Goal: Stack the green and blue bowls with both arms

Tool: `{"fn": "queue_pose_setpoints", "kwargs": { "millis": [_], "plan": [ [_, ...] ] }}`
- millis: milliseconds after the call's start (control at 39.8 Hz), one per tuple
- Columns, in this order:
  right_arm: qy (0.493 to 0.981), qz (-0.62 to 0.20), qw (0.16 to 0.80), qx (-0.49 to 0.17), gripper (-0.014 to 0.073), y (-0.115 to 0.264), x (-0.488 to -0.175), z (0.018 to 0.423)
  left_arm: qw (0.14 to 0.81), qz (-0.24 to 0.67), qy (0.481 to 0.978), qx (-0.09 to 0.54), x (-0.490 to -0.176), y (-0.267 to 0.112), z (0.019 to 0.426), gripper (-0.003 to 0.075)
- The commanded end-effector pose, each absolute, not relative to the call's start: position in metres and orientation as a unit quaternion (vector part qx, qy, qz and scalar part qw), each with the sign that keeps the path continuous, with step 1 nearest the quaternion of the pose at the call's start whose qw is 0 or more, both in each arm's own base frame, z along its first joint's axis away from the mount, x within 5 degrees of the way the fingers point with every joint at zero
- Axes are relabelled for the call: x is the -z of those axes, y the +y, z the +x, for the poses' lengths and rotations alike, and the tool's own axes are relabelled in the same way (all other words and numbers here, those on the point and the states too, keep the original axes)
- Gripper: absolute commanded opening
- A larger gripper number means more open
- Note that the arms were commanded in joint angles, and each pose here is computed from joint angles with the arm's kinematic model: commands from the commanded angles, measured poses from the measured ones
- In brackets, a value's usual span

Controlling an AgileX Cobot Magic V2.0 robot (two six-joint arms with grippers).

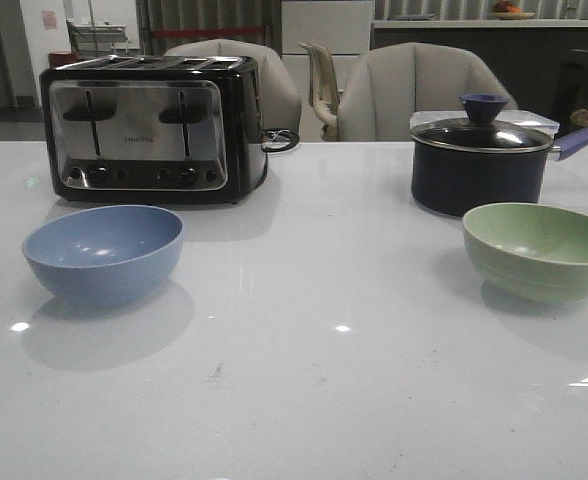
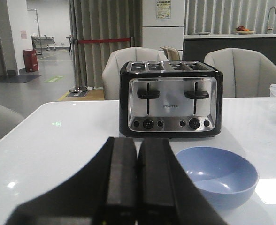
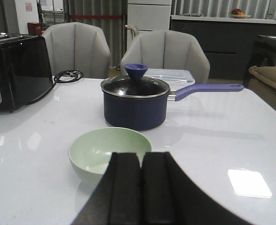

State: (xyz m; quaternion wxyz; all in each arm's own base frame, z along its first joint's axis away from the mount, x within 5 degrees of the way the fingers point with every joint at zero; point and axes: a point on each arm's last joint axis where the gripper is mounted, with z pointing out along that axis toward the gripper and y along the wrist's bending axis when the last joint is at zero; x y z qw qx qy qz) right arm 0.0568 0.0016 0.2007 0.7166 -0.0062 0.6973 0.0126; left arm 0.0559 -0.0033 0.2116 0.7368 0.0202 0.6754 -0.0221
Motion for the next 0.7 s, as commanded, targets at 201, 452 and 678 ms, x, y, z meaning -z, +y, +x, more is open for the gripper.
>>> {"fn": "queue_pose_setpoints", "kwargs": {
  "millis": [201, 452, 678],
  "plan": [
    [0.656, -0.002, 0.755, -0.008, 0.0043, 0.0006, -0.2103, 0.0544, 0.768, 0.013, 0.64, 0.028, -0.2148, -0.003, 0.054, 0.01],
    [0.656, -0.002, 0.755, -0.008, 0.0043, 0.0006, -0.2103, 0.0544, 0.768, 0.013, 0.64, 0.028, -0.2148, -0.003, 0.054, 0.01],
    [0.652, -0.002, 0.758, -0.008, 0.0043, 0.0006, -0.2112, 0.0543, 0.768, 0.013, 0.64, 0.028, -0.2148, -0.003, 0.054, 0.01]
  ]
}}
